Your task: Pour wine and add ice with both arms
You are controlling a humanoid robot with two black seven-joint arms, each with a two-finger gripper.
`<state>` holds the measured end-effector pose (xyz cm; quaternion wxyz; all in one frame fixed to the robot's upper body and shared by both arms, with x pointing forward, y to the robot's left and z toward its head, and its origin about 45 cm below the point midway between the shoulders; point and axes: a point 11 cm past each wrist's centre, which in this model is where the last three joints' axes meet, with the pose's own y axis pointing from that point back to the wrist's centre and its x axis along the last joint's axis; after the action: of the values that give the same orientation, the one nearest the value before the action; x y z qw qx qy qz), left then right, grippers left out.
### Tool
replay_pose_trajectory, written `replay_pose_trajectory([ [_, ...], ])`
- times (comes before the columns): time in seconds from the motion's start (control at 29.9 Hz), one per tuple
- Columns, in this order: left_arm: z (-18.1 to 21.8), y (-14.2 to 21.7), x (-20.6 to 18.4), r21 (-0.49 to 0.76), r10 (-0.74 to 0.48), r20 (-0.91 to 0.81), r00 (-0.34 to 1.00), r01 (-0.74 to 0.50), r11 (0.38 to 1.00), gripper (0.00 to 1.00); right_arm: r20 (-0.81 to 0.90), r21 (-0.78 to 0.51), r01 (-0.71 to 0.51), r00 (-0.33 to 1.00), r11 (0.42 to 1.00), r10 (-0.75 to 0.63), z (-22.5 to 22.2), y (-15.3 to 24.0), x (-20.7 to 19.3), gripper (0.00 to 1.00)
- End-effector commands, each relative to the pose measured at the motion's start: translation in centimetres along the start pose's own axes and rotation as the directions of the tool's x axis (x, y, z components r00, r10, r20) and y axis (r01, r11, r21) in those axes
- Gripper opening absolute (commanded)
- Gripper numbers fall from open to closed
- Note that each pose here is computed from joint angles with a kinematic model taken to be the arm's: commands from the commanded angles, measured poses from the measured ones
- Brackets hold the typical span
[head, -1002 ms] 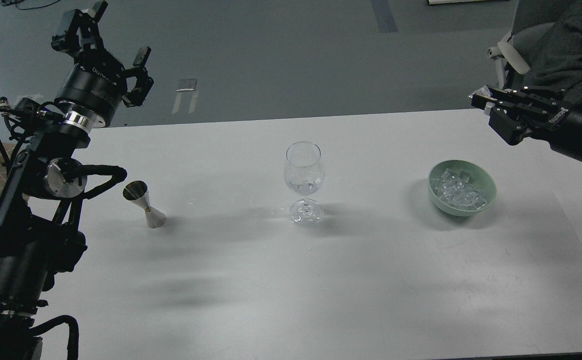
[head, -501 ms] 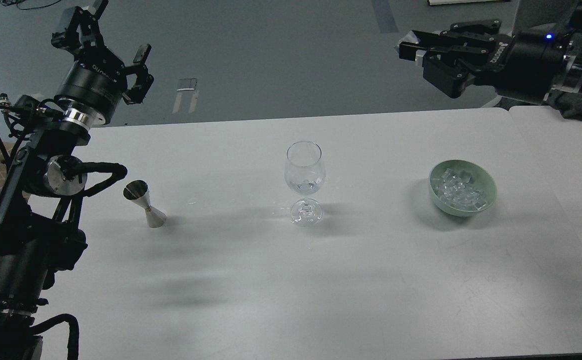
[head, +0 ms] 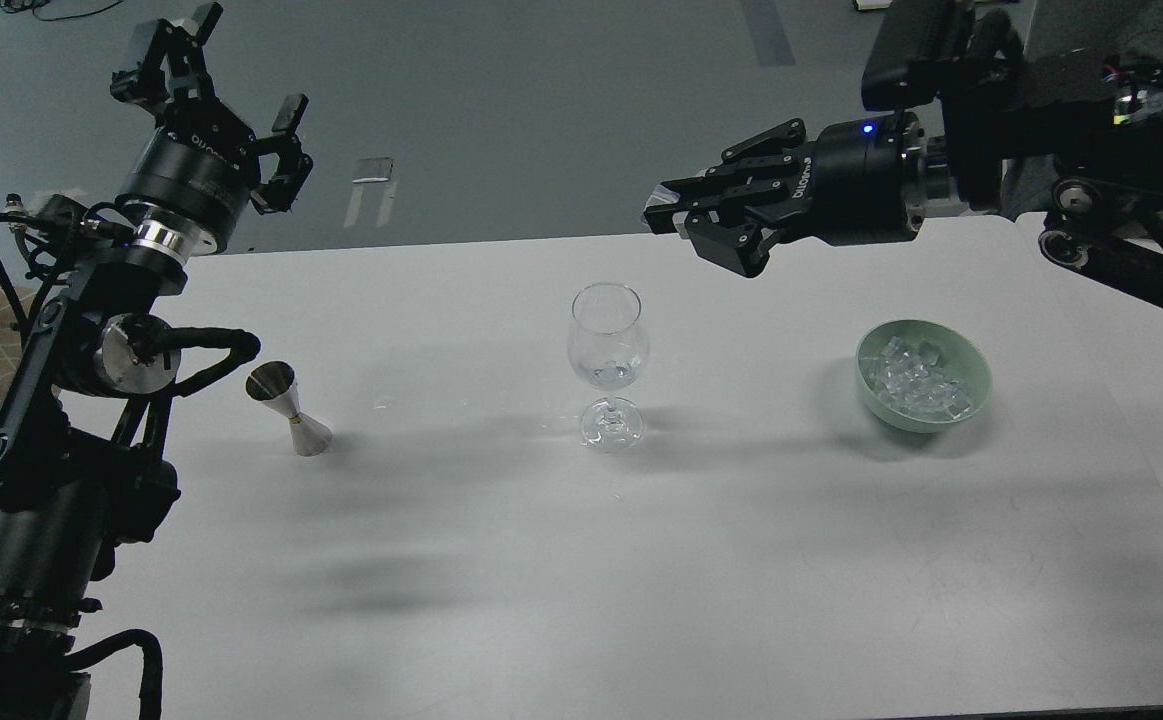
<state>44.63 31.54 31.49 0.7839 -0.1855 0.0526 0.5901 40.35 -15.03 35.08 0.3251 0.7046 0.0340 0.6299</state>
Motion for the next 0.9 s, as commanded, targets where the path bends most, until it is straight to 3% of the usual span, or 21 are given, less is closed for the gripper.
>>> replay_pose_trajectory([
  [0.0,0.1,0.0,0.0,-0.001,-0.001,0.000,1.000,0.001,1.000,0.98,-0.013,0.020,0.067,0.998,0.998,-0.066,-0.4,-2.3,-0.1,0.00],
  [0.27,0.0,0.1,0.1,0.000,-0.004,-0.001,1.000,0.004,1.000,0.98,-0.045,0.024,0.156,0.987,0.987,-0.155,-0.9,-4.3,1.5,0.00],
  [0.47,0.0,0.1,0.0,-0.003,-0.005,-0.004,1.000,0.005,1.000,0.98,-0.039,0.017,0.229,0.973,0.973,-0.228,-0.9,-4.9,0.5,0.00],
  [0.87,0.1,0.2,0.2,-0.007,0.000,-0.004,1.000,0.000,1.000,0.98,-0.045,0.017,0.269,0.962,0.963,-0.268,-1.1,-6.5,0.0,0.00],
])
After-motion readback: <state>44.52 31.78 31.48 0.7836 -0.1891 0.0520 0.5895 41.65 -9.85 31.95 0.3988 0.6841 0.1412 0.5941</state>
